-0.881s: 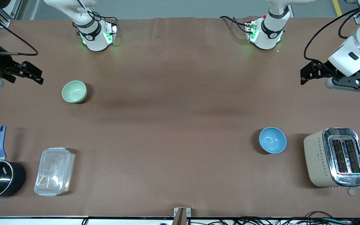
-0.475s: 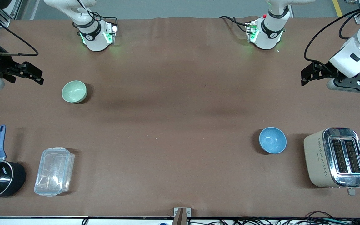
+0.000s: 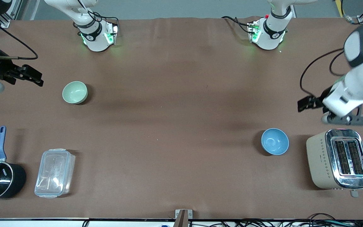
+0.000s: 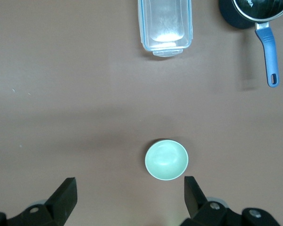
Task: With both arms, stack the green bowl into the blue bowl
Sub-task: 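Reach the left gripper down to the blue bowl rim, then grasp the blue bowl rim while the right gripper grasps the green bowl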
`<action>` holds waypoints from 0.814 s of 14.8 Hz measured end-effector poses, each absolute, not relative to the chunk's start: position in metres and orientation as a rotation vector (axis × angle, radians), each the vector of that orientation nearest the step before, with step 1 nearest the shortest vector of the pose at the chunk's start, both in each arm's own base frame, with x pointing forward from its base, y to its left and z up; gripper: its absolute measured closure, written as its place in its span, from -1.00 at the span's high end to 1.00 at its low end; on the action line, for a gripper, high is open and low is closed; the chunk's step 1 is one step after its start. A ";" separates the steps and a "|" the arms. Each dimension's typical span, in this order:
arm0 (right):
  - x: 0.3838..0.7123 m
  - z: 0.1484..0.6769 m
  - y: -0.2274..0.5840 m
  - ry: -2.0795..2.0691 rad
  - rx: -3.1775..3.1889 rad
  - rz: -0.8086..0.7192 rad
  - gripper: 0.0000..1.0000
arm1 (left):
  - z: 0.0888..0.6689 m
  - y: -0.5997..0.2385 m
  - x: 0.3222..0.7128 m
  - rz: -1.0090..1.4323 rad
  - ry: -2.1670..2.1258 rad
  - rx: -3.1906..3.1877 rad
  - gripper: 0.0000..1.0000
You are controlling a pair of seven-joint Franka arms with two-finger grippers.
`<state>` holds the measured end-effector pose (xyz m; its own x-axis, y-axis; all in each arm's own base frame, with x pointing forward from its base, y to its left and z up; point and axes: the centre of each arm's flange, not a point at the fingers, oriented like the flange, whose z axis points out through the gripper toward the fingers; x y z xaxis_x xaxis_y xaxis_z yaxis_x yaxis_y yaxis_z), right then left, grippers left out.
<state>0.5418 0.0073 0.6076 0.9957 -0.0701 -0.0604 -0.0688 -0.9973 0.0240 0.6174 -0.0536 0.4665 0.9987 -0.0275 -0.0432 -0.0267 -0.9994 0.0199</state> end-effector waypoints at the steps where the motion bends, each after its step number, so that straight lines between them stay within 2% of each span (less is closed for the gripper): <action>1: 0.542 0.597 -0.007 -0.107 3.127 -0.121 1.00 | 0.439 -0.052 0.627 -0.082 0.000 3.118 1.00; 7: 0.521 0.514 -0.124 -0.107 3.258 -0.281 1.00 | 0.299 -0.053 0.654 -0.161 0.164 3.098 1.00; 12: 0.476 0.397 -0.201 -0.104 3.390 -0.260 0.99 | 0.240 -0.041 0.660 -0.156 0.205 3.112 1.00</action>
